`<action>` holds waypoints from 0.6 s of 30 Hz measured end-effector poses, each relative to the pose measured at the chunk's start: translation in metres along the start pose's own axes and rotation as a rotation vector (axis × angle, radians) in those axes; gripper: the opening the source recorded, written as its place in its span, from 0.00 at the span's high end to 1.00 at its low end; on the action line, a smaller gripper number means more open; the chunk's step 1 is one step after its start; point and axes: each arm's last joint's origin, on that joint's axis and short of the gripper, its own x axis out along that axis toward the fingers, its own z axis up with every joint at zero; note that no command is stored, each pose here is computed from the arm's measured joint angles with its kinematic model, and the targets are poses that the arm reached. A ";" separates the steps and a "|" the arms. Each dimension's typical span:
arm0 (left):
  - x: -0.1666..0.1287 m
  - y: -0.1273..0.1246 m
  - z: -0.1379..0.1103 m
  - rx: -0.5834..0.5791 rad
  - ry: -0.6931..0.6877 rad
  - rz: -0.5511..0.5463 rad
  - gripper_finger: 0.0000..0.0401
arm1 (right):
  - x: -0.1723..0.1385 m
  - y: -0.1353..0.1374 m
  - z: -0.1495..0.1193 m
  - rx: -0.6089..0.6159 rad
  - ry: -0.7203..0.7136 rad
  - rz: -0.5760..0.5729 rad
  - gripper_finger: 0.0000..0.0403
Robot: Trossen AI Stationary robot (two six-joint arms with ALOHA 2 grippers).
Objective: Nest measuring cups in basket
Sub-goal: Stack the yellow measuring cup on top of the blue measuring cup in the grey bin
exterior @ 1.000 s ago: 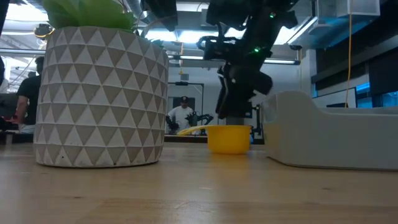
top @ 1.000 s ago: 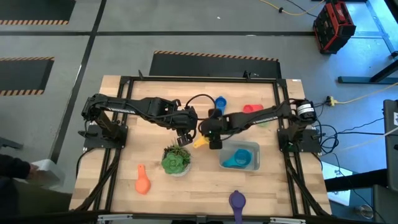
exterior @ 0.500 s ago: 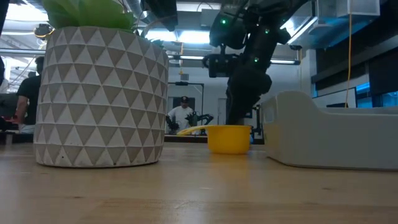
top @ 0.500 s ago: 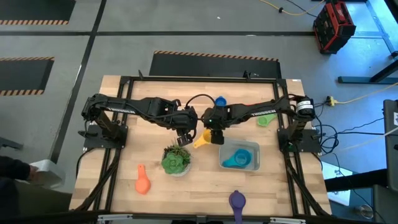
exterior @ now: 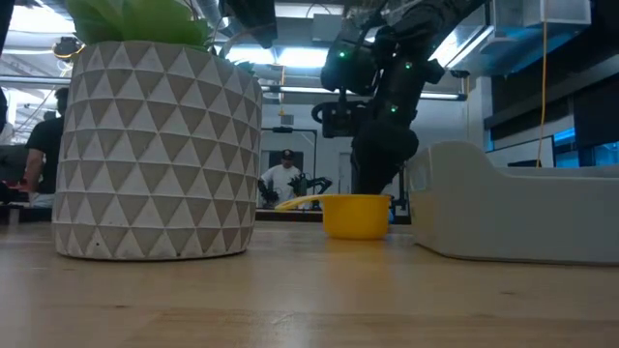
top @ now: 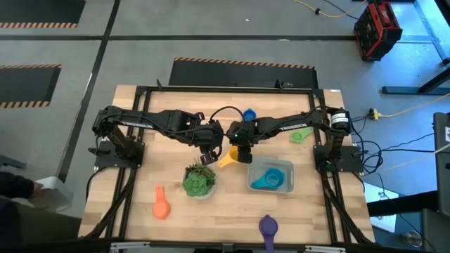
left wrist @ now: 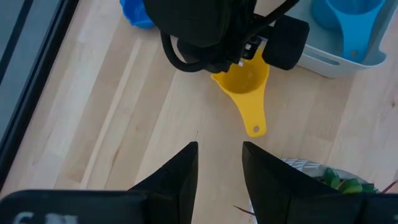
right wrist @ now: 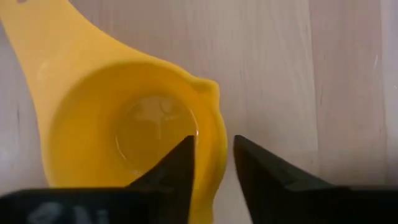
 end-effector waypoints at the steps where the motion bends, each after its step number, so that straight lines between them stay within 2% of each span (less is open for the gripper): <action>1: 0.000 0.000 0.000 0.000 0.000 0.000 0.71 | 0.000 0.000 0.000 0.000 -0.003 0.000 0.76; 6: 0.000 0.000 0.000 0.000 0.000 0.002 0.71 | 0.000 0.000 0.001 -0.002 -0.009 0.008 0.95; 10: 0.000 0.000 0.000 0.001 0.000 0.002 0.71 | -0.002 0.000 0.002 -0.002 -0.015 0.010 0.96; 13: -0.002 0.001 -0.001 0.046 0.002 -0.007 0.71 | -0.006 0.000 0.004 -0.005 -0.003 0.004 0.97; 18: -0.033 0.011 -0.008 0.078 -0.052 -0.055 0.71 | -0.032 0.000 0.017 -0.015 0.014 -0.003 0.97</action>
